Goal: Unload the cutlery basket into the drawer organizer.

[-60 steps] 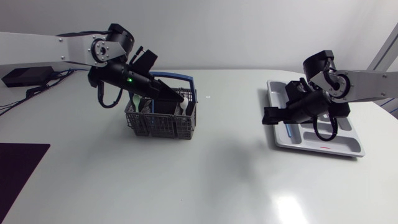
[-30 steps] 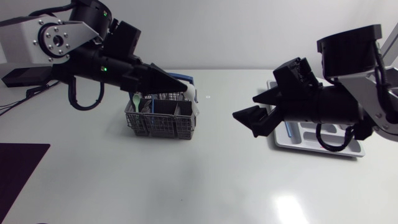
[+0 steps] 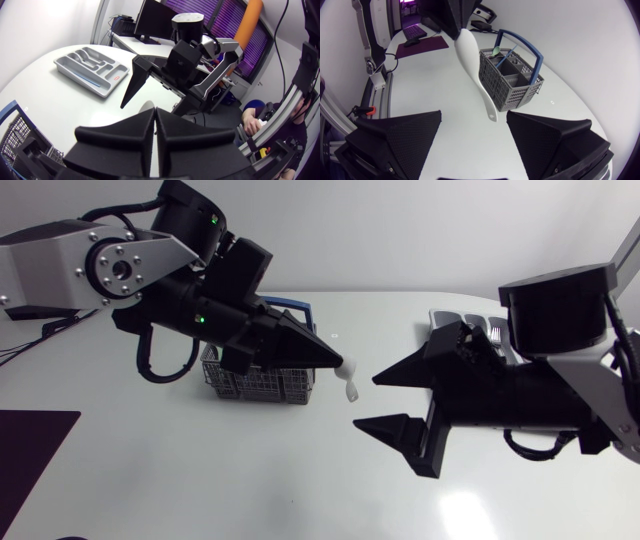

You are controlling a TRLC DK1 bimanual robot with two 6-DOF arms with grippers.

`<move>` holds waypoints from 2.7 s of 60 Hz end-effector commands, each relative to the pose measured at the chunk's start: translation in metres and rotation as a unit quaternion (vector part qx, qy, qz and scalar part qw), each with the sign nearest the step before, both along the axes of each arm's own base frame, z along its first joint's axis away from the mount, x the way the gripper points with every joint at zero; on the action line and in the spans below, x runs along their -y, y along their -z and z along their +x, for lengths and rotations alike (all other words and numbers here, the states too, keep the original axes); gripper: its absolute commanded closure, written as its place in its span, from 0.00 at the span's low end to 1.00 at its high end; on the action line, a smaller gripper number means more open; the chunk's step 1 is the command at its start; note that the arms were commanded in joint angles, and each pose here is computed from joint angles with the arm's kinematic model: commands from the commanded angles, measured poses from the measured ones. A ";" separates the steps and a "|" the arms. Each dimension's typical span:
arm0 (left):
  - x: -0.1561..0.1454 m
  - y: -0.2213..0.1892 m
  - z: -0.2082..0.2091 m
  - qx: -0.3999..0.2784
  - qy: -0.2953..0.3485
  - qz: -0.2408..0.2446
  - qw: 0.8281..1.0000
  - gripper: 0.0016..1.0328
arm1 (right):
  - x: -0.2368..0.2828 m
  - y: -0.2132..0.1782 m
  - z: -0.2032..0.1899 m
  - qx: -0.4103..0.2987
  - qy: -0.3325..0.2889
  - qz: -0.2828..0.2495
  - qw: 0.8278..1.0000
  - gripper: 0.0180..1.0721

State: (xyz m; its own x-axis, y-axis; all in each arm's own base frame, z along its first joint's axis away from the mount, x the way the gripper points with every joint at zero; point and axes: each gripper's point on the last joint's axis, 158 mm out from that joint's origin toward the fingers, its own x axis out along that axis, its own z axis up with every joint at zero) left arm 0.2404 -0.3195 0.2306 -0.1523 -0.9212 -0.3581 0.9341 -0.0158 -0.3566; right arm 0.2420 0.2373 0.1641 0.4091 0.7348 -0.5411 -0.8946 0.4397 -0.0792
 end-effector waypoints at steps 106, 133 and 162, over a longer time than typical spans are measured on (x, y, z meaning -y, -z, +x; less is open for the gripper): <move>-0.086 0.016 0.132 0.155 -0.335 0.124 0.921 0.25 | 0.130 0.053 0.053 0.085 0.147 -0.175 0.970 0.91; -0.115 0.063 0.165 0.143 -0.406 0.195 0.881 0.25 | 0.292 0.087 0.099 0.092 0.263 -0.321 0.905 0.90; -0.130 0.077 0.176 0.131 -0.423 0.212 0.871 0.25 | 0.402 0.140 0.117 0.061 0.310 -0.416 0.853 0.90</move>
State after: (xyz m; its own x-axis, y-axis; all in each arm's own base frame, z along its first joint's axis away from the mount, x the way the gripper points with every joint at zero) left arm 0.4108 -0.1955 0.1626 0.6534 -0.4600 -0.6012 0.6231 0.7778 0.0821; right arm 0.3548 -0.1532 0.0307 0.6800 -0.2321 -0.6955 -0.4584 0.6057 -0.6503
